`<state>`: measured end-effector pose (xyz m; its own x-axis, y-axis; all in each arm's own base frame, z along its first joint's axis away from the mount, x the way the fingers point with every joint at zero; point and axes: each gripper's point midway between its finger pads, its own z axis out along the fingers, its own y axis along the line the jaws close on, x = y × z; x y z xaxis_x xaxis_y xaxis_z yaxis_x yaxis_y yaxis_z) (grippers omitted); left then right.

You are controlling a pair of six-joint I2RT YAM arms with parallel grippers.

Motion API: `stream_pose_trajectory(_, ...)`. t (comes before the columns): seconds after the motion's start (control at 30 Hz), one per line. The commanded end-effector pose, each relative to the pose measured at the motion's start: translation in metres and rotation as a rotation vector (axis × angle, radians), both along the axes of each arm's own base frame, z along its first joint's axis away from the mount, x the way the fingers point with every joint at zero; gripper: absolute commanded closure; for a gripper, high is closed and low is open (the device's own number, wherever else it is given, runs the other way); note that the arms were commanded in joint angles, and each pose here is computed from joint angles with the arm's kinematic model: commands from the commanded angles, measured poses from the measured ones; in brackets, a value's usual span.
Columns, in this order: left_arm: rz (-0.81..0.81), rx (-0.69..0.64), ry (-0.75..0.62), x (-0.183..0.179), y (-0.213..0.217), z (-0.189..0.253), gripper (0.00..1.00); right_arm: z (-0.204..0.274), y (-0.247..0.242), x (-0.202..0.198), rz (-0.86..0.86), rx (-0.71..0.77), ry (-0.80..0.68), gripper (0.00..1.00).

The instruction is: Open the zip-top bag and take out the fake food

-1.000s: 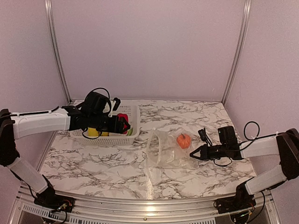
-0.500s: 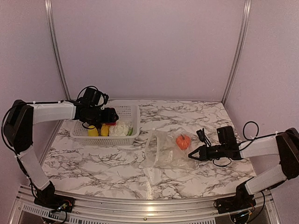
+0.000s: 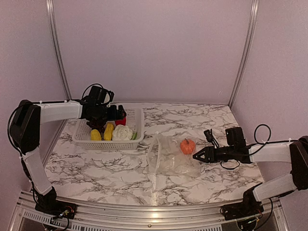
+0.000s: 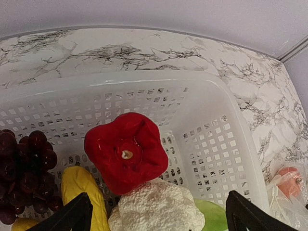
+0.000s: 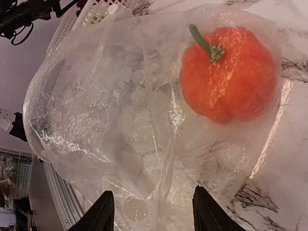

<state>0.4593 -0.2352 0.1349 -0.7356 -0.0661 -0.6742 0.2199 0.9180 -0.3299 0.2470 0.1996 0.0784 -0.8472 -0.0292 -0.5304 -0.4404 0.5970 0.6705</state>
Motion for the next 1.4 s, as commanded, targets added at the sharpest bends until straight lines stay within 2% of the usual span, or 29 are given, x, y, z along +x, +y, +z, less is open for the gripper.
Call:
stream_pose_trajectory(0.0, 0.025, -0.021, -0.118, -0.005, 0.012, 0.042, 0.01, 0.020, -0.016, 0.022, -0.075, -0.008, -0.053, 0.45)
stream_pose_trajectory(0.1, 0.037, -0.069, -0.191, -0.013, 0.017, 0.062, 0.01, 0.022, -0.023, 0.033, -0.112, -0.026, -0.060, 0.43)
stream_pose_trajectory(0.37, -0.111, -0.264, -0.245, -0.064, 0.001, 0.083, 0.01, 0.028, -0.024, 0.072, -0.172, -0.012, -0.068, 0.43)
stream_pose_trajectory(0.57, -0.227, -0.279, -0.188, -0.099, -0.017, 0.054, 0.01, 0.026, -0.020, 0.104, -0.180, -0.027, -0.067, 0.42)
stream_pose_trajectory(0.73, -0.339, -0.247, -0.167, -0.132, -0.048, 0.033, 0.01, 0.010, -0.014, 0.116, -0.161, -0.026, -0.035, 0.43)
stream_pose_trajectory(0.87, -0.432, -0.231, -0.129, -0.157, -0.079, 0.014, 0.01, -0.006, -0.013, 0.116, -0.156, -0.029, -0.004, 0.50)
stream_pose_trajectory(0.97, -0.495, -0.223, -0.084, -0.172, -0.105, -0.002, 0.04, -0.013, -0.008, 0.114, -0.135, -0.005, 0.017, 0.58)
stream_pose_trajectory(1.2, -0.599, -0.244, -0.027, -0.192, -0.160, -0.015, 0.27, -0.022, 0.003, 0.106, -0.090, 0.011, 0.034, 0.78)
stream_pose_trajectory(1.37, -0.634, -0.214, 0.019, -0.197, -0.183, -0.030, 0.42, -0.021, 0.011, 0.099, -0.059, 0.023, 0.033, 0.98)
